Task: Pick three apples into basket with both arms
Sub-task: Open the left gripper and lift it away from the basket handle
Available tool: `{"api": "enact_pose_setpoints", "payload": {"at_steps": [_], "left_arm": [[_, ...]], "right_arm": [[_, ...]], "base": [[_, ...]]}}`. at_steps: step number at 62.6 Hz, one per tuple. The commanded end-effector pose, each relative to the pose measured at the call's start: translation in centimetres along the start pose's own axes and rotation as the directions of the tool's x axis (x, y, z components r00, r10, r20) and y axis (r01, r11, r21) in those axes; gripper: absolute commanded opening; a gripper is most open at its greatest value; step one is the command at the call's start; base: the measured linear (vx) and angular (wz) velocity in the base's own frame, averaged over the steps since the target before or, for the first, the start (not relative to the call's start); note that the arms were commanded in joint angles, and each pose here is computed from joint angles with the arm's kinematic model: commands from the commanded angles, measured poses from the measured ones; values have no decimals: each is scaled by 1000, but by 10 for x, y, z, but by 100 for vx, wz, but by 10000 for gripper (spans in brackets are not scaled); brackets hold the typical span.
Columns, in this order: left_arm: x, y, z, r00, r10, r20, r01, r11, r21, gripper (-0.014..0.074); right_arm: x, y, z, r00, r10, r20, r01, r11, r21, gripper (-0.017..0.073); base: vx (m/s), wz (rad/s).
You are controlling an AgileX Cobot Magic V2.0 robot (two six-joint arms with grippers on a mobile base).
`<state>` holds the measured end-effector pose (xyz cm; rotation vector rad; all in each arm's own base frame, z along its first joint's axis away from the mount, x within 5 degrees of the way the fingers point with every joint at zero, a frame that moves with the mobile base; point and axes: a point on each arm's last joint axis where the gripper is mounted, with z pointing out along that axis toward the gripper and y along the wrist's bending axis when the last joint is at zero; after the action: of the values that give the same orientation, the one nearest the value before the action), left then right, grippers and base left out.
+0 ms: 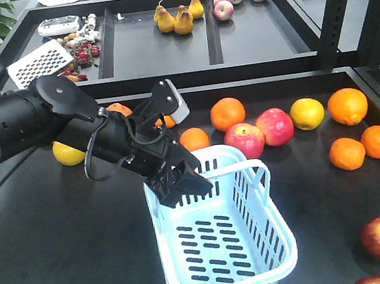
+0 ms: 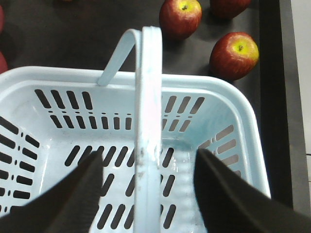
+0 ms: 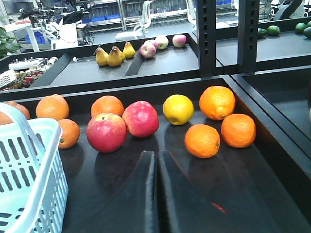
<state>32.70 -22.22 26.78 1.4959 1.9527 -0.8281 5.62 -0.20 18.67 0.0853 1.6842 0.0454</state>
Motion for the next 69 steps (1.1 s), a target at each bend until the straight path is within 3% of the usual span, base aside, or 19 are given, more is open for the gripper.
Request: {"api": "enact_pose_setpoints", "payload": {"at_steps": [1, 13, 20, 26, 37, 54, 61, 69], "left_arm": [[-32, -16, -33, 992, 17, 121, -13, 999, -36, 466], [-57, -42, -74, 983, -34, 183, 40, 999, -33, 444], [-58, -63, -94, 989, -59, 133, 61, 998, -6, 372], [-52, -82, -111, 999, -42, 28, 42, 999, 12, 246], [-37, -102, -134, 994, -93, -47, 88, 990, -109, -11], [24, -149, -134, 980, -178, -86, 168, 980, -110, -8], [57, -171, -134, 981, -195, 6, 193, 964, -182, -8], [89, -192, -133, 965, -202, 168, 241, 934, -264, -8]], "right_arm": [[-3, 1, 0, 998, -13, 63, 13, 1000, -10, -4], [-3, 1, 0, 998, -13, 62, 13, 1000, -10, -4], [-3, 1, 0, 998, -13, 62, 13, 1000, -10, -4], [-3, 1, 0, 998, -13, 62, 13, 1000, -10, -4], [-3, 1, 0, 998, -13, 62, 13, 1000, -9, -4], [-3, 1, 0, 998, -13, 58, 13, 1000, -9, -4], [-3, 1, 0, 998, -13, 58, 13, 1000, -9, -4], [-3, 1, 0, 998, -13, 58, 13, 1000, -9, -4]], "base": [[0, 0], [0, 0], [0, 0], [0, 0], [0, 0], [0, 0], [0, 0], [0, 0]]}}
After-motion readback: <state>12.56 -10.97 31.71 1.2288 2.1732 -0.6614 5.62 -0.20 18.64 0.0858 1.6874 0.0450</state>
